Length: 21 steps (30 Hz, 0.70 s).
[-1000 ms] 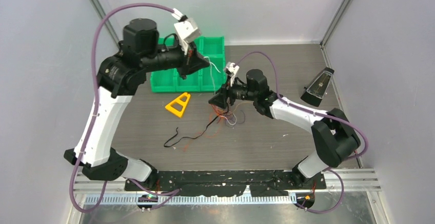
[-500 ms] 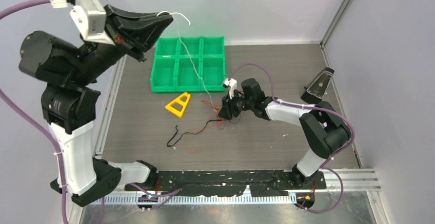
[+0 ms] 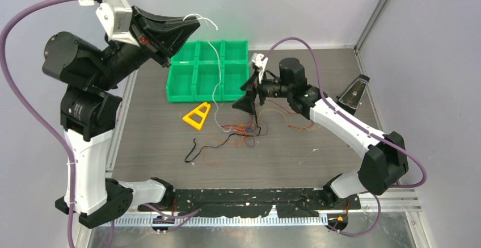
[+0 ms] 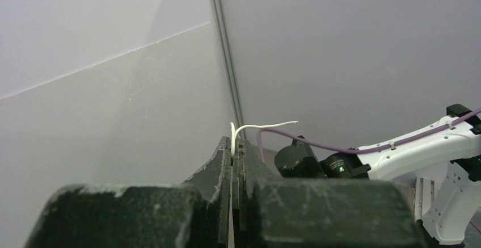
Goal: Untangle the cables
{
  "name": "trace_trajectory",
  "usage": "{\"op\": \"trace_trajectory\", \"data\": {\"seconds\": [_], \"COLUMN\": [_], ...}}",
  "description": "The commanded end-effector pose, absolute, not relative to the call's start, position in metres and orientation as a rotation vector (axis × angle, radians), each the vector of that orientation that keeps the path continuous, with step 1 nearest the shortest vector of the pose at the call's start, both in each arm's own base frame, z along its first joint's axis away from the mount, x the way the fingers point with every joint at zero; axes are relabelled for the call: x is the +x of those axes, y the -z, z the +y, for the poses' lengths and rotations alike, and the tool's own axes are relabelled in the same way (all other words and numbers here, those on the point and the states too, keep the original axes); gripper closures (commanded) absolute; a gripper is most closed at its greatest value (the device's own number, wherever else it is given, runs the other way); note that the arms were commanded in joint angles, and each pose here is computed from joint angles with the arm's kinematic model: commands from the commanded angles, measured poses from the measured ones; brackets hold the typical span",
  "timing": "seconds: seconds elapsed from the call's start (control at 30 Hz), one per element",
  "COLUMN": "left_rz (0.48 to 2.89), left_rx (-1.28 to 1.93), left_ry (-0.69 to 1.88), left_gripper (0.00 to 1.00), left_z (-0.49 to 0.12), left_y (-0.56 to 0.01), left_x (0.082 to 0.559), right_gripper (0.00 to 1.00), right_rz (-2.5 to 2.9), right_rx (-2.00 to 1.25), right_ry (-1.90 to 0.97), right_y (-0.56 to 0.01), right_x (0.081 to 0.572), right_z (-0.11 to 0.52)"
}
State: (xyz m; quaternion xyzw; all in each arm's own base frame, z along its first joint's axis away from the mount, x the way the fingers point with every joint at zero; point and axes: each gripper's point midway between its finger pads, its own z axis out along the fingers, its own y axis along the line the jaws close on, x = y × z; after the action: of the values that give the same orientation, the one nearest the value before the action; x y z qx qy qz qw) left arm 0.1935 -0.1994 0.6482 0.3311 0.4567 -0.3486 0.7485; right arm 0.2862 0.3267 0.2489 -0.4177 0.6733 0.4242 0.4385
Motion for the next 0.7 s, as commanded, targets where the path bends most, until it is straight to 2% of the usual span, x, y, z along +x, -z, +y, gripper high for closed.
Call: {"op": "trace_trajectory", "data": {"seconds": [0.0, 0.23, 0.6, 0.67], "left_rz": [0.954, 0.994, 1.044, 1.047], "left_rx": [0.698, 0.631, 0.492, 0.476], "left_ry": [0.750, 0.670, 0.549, 0.543], "left_gripper": [1.00, 1.00, 1.00, 1.00], "left_z": [-0.195, -0.183, -0.158, -0.155], "left_y": [-0.665, -0.663, -0.664, -0.664], "left_x": [0.192, 0.209, 0.243, 0.246], "right_gripper": [0.04, 0.05, 0.08, 0.11], "right_rz": [1.544, 1.462, 1.424, 1.426], "right_rx": [-1.080, -1.165, -1.145, -1.122], "right_ry": [-1.189, -1.318, -1.349, -1.318], "right_y": [-0.299, -0.300, -0.278, -0.274], "right_x": [0.270, 0.244, 0.249, 0.257], "right_z": [0.349, 0.361, 0.401, 0.407]}}
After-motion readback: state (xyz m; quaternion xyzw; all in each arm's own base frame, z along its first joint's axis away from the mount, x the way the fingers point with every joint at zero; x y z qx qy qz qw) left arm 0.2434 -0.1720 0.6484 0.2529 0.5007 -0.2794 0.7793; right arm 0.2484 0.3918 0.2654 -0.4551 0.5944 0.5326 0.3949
